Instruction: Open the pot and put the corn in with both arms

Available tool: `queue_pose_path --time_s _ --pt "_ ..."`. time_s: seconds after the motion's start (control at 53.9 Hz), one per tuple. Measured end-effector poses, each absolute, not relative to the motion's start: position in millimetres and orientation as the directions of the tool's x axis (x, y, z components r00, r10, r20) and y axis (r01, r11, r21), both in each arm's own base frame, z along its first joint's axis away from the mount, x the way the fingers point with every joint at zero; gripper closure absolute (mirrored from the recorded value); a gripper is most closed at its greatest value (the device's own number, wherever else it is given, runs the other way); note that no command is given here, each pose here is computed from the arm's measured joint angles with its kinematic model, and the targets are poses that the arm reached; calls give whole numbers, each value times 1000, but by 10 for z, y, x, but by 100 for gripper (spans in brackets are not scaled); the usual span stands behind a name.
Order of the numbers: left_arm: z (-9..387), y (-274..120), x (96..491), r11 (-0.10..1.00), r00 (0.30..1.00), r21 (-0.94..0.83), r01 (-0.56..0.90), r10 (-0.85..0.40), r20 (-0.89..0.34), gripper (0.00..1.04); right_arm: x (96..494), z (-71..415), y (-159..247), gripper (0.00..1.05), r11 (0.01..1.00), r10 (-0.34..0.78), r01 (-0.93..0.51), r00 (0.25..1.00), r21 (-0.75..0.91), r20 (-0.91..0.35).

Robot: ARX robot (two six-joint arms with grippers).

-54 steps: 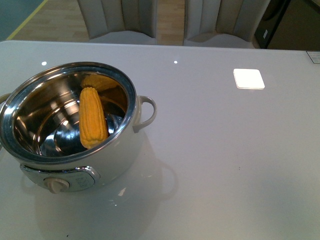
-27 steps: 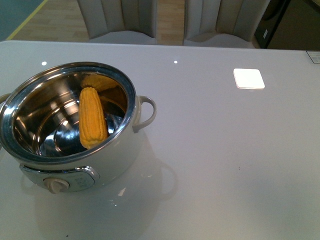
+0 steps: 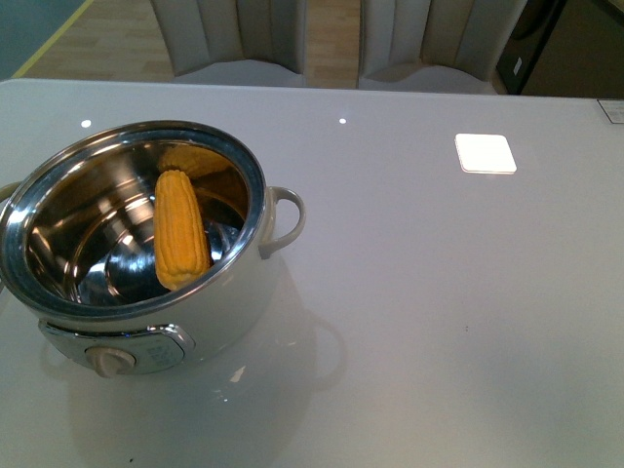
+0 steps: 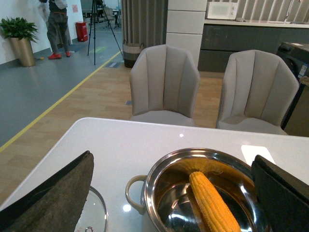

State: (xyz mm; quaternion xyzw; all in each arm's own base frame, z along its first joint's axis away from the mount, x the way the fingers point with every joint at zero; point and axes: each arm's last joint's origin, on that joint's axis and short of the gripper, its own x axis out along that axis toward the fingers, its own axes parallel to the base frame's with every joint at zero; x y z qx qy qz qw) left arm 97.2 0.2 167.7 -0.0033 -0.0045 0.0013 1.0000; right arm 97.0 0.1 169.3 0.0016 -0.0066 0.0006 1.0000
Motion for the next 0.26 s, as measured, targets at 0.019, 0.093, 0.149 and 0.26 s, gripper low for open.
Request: queue_pose_path --time_s 0.019,0.093,0.149,0.26 --pt "1677 3 972 1000 1000 -7 -3 3 9 7 970 1693 1 9 1000 1 -1 1000 3 13" --pt "1677 3 972 1000 1000 -7 -3 3 9 7 970 1693 1 9 1000 1 -1 1000 3 13" --pt "1677 2 972 1000 1000 -7 -3 3 9 7 970 1693 2 9 1000 2 -2 1000 3 13" --pt "1677 2 972 1000 1000 -7 -3 3 9 7 970 1693 1 9 1000 1 -1 1000 3 13"
